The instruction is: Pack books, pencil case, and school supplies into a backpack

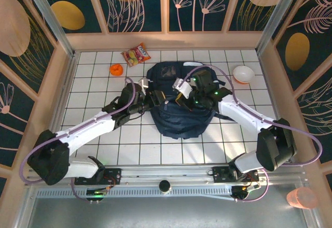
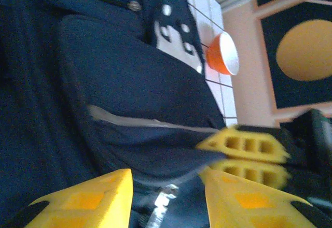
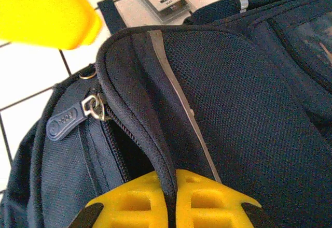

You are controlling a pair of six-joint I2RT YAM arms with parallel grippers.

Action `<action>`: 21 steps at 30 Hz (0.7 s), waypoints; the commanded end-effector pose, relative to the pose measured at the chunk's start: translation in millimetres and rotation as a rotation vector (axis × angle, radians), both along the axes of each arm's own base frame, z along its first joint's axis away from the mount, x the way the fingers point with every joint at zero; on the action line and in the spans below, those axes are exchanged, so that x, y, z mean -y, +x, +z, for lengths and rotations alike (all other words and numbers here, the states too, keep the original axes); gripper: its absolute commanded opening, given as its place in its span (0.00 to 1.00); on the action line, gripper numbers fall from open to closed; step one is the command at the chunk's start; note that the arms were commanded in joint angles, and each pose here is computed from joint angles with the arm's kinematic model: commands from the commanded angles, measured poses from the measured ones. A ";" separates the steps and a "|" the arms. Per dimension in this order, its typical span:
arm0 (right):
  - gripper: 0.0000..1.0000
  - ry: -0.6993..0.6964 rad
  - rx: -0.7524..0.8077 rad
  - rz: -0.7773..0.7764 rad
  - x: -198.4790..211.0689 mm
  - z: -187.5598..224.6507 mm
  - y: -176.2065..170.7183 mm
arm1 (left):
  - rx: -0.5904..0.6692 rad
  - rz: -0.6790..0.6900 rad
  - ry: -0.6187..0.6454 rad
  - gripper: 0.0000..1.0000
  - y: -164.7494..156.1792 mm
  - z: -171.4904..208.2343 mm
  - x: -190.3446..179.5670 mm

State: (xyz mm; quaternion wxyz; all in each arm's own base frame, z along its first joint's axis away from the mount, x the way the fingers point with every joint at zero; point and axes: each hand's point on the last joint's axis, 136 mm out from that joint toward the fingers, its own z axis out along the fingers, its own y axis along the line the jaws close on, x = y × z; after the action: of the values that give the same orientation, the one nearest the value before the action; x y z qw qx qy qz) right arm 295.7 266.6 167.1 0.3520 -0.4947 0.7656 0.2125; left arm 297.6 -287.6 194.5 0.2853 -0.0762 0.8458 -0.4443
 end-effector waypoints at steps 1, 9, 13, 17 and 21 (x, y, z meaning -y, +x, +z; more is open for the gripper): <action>0.00 0.108 0.004 -0.001 -14.3 26.7 9.8 | 0.000 -0.079 0.096 0.41 -15.8 -12.8 4.5; 0.00 0.122 -0.013 0.012 -19.0 31.0 10.5 | 0.010 -0.122 0.210 0.43 -10.7 -32.3 14.6; 0.00 0.129 -0.016 0.014 -19.9 32.8 10.4 | 0.000 -0.139 0.211 0.40 -10.1 -38.5 19.5; 0.00 0.136 -0.016 0.016 -20.1 35.3 9.6 | 0.012 -0.123 0.228 0.19 -5.8 -39.9 17.8; 0.00 0.135 -0.017 -0.006 -8.4 38.2 14.0 | 0.020 -0.096 0.301 0.02 -3.0 -47.0 6.5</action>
State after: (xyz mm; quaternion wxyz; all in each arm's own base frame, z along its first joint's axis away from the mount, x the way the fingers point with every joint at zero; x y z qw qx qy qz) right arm 296.7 272.5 167.0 0.3361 -0.4762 0.7737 0.2484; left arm 288.3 -301.9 152.4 0.2678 0.0119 0.8927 -0.3624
